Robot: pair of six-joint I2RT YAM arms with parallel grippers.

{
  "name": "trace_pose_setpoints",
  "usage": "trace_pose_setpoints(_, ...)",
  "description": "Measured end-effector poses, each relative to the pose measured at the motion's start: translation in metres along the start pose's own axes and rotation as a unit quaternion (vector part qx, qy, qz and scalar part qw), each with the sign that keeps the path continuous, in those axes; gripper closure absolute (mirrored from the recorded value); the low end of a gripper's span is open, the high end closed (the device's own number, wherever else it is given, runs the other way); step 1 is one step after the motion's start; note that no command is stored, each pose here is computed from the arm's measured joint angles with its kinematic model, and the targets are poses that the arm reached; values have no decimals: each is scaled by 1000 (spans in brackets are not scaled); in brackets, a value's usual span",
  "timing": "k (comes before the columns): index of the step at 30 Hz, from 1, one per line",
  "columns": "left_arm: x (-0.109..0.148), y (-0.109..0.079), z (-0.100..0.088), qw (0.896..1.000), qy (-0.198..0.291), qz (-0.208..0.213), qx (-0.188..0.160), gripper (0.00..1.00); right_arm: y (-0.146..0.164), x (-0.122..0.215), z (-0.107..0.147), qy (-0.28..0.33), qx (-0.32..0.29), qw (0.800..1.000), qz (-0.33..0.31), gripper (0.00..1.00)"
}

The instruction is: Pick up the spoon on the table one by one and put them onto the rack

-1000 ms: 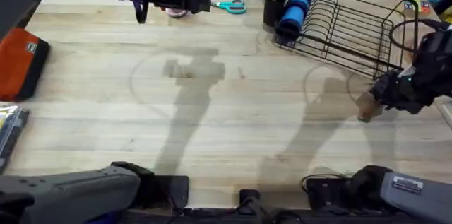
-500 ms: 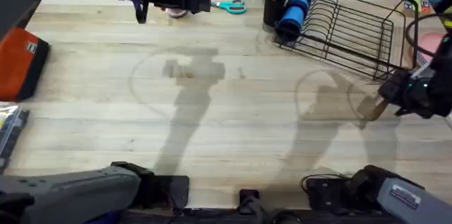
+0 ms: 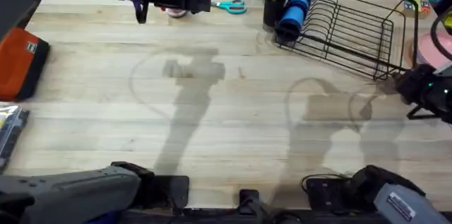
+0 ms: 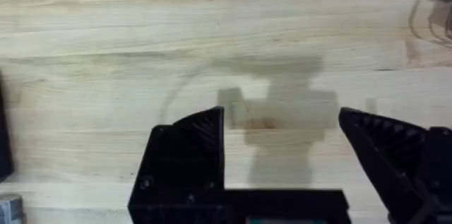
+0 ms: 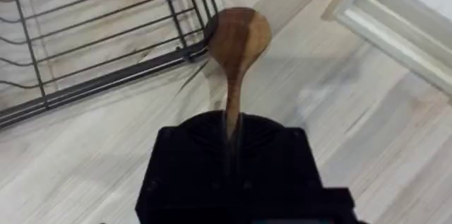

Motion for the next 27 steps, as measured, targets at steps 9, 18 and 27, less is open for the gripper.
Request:
trace_pose_setpoints(9,0,0,0,1000,0,0,0,7,-8,3,7,15,5,999,40,970)
trace_pose_setpoints(18,0,0,0,1000,0,0,0,7,-17,3,6,12,-4,997,79,970)
trace_pose_setpoints(27,0,0,0,1000,0,0,0,6,-22,29,-8,-75,-32,994,71,970)
Point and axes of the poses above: each hand's point on the last joint's axis, 136 mm out from that joint toward the fingers, its own x axis back along the fingers, its own y axis along the line the jaws close on, z = x × y, the point moved 10 cm from there along x, back along the fingers, and after that the axes turned 8 degrees about x, right-handed, at the moved point
